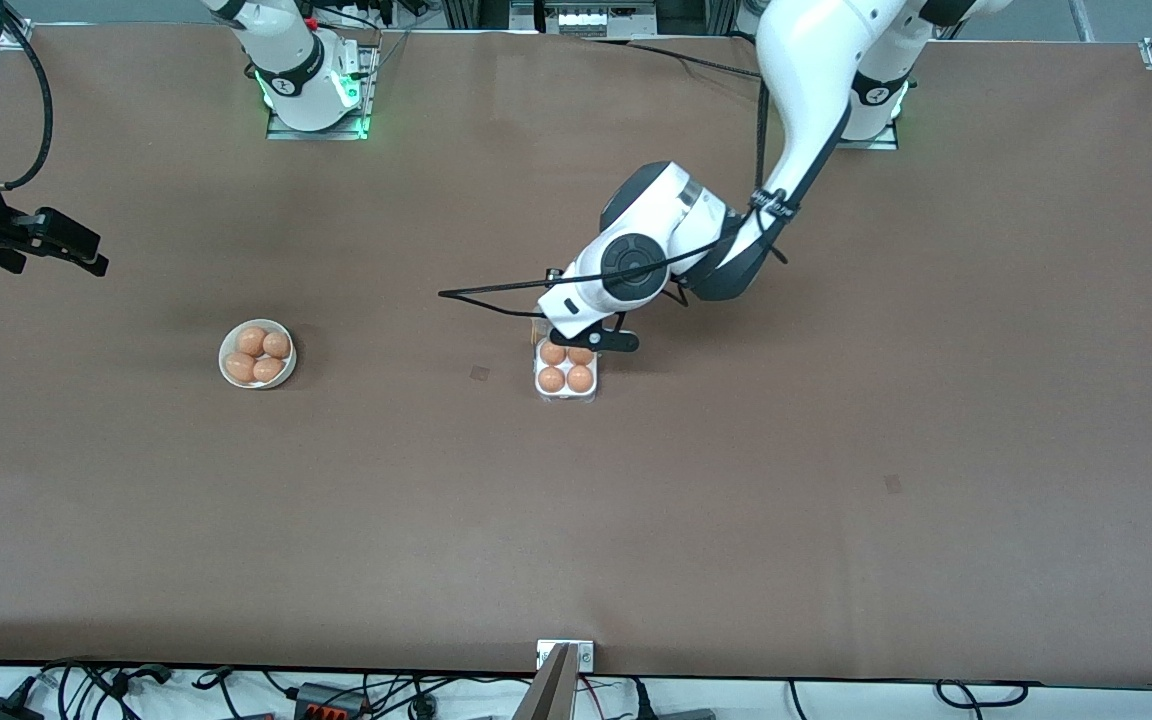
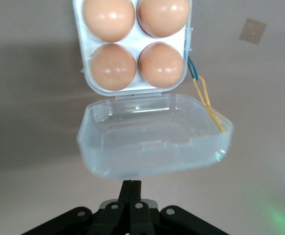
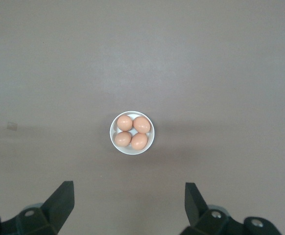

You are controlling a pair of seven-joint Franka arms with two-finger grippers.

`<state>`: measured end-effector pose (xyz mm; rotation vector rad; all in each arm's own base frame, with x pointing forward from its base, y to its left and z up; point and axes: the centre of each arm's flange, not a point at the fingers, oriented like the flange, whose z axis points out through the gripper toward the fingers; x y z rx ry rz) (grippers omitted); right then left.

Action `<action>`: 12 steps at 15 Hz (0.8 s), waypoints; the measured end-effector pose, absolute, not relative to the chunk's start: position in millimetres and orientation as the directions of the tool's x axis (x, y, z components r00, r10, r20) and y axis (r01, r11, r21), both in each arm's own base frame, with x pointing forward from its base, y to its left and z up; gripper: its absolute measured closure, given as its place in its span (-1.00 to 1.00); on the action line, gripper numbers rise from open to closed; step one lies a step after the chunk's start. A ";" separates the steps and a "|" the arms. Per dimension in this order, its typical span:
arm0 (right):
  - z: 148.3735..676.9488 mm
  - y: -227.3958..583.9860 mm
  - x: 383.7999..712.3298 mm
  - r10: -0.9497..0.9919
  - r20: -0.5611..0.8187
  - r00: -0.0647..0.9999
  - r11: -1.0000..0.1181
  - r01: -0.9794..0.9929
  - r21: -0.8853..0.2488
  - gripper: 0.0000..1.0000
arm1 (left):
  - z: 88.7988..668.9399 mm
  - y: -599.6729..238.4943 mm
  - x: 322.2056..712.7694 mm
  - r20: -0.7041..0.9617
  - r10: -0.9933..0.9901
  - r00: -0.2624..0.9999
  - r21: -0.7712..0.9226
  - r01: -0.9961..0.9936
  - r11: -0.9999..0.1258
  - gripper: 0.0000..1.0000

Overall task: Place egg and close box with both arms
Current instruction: 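Reach the left gripper to the open lid of the egg box, then push the lid over the eggs with the left gripper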

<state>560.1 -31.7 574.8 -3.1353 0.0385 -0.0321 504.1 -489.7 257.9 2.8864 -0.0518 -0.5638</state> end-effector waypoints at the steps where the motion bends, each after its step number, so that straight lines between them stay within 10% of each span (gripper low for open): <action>1: 575.9 -31.8 560.9 -0.024 0.028 0.999 -1.000 -0.024 -0.006 -1.00 | 249.3 -491.7 502.0 -0.373 -0.072 0.925 0.198 0.003 -0.980 0.98; 12: 582.6 -31.3 559.5 -0.017 0.047 0.999 -1.000 -0.017 -0.005 -1.00 | 242.7 -481.6 548.3 -0.263 -0.005 0.965 0.254 0.064 -0.965 0.98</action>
